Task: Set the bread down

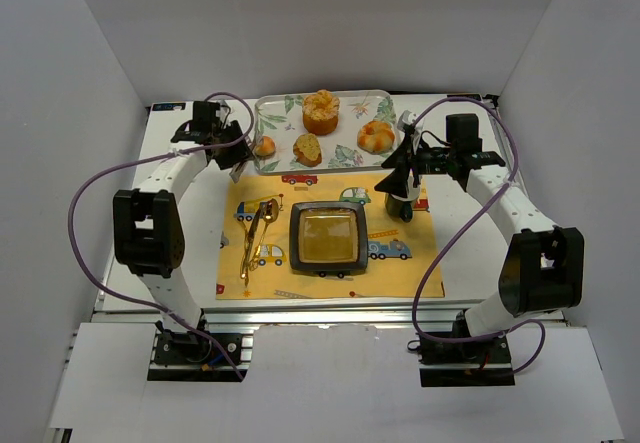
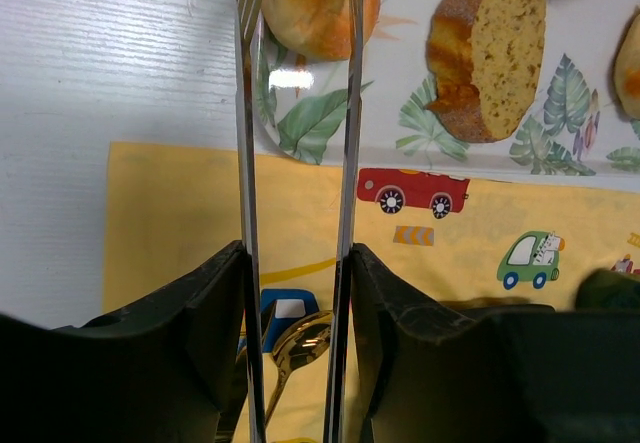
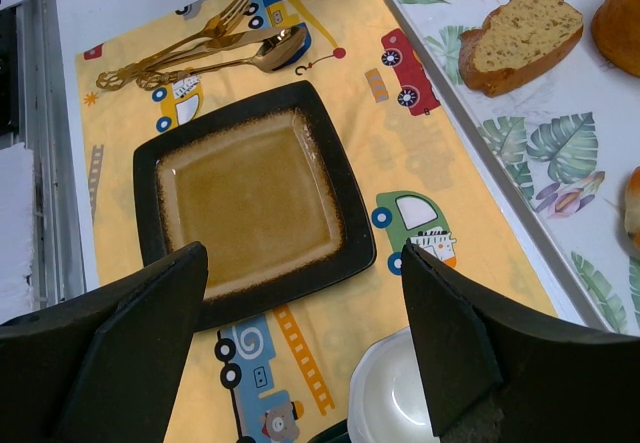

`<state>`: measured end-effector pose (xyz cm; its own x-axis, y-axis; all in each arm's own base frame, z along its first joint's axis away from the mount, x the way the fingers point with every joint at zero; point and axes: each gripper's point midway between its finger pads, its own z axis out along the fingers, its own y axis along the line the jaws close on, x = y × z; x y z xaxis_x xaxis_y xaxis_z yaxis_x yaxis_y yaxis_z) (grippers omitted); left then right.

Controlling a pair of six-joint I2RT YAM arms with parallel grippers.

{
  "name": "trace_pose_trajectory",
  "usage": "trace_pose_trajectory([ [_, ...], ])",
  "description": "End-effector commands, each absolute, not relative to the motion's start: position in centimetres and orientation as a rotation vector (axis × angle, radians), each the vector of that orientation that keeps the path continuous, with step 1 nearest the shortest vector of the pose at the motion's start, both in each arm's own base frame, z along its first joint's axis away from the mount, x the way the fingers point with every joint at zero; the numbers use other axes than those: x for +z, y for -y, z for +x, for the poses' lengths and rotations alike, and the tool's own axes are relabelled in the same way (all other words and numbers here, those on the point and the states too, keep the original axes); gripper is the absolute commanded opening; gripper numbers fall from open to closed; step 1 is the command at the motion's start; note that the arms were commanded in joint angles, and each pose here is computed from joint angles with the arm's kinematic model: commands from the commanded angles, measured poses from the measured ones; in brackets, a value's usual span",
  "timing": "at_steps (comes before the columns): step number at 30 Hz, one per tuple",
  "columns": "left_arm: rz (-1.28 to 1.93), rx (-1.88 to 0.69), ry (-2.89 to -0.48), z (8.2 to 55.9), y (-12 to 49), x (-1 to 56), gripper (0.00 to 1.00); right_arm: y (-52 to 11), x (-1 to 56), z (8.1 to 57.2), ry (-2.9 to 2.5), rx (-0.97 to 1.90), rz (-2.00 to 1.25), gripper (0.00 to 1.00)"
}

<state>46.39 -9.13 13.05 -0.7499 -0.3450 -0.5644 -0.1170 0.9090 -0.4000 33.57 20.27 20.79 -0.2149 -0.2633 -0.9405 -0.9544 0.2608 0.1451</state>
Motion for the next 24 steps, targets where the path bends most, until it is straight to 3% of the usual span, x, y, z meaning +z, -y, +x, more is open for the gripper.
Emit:
trace_pose_trajectory([
  [1,-0.285,-0.469,-2.362,47.2,9.7,15.0,0.54,-20.3,22.2,33.5,-1.613,0.997,-1.144,0.82],
  [8,-0.288,-0.451,-2.384,47.2,9.5,14.5,0.54,-20.3,22.2,33.7,-1.614,0.999,-1.144,0.82],
  [15,-0.275,-0.476,-2.396,47.2,9.9,14.2,0.46,-20.3,22.5,33.7,-1.610,0.995,-1.143,0.82],
  [24,-0.252,-0.519,-2.384,47.4,10.5,14.7,0.11,-19.9,22.7,33.6,-1.606,0.984,-1.138,0.82],
])
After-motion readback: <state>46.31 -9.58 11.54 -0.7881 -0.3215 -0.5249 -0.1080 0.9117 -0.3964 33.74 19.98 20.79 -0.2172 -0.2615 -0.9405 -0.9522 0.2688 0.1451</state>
